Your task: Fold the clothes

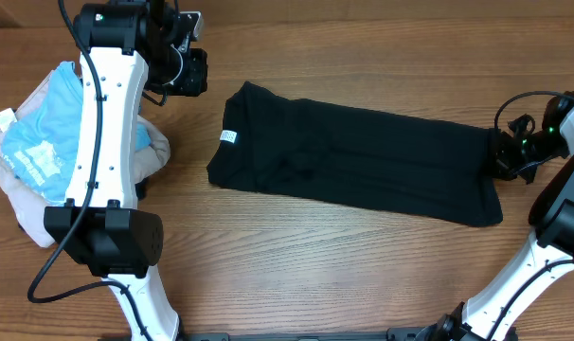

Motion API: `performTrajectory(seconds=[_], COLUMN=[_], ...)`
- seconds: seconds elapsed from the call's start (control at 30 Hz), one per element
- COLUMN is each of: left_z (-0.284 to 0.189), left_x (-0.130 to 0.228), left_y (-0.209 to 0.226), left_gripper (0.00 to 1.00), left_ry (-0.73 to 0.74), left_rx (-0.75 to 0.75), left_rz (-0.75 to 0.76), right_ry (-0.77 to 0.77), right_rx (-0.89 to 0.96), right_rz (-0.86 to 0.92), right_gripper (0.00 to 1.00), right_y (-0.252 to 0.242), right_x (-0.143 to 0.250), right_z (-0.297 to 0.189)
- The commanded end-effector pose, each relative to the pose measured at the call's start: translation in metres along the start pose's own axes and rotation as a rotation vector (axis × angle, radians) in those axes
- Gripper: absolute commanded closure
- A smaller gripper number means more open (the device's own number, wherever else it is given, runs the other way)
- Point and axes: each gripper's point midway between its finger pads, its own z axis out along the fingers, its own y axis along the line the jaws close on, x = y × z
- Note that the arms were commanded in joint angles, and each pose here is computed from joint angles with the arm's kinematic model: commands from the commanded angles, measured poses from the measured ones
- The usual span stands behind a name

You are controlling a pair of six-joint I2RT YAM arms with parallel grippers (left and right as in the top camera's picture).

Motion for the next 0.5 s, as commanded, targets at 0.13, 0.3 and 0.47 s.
performTrajectory(seconds=[0.13, 0.3, 0.47], left_z=[-0.004, -0.005, -0.023], left_x=[0.001, -0.001, -0.013], left_y=[-0.002, -0.003, -0.010], left_gripper=[0.85, 0.87, 0.86], left_ry=[-0.003, -0.011, -0.072], left_rx=[0.014, 0.020, 0.031], left_rz=[0.017, 0.015, 0.025], right_ry=[-0.089, -0.167, -0.067], right_rx=[0.024, -0.016, 0.010], right_rz=[0.074, -0.043, -0.216], right_gripper=[0.96, 0.96, 0.96], right_y=[0.007, 0.071, 0.137], right_x=[-0.007, 0.007, 0.038], right_z=[-0.061, -0.095, -0.061])
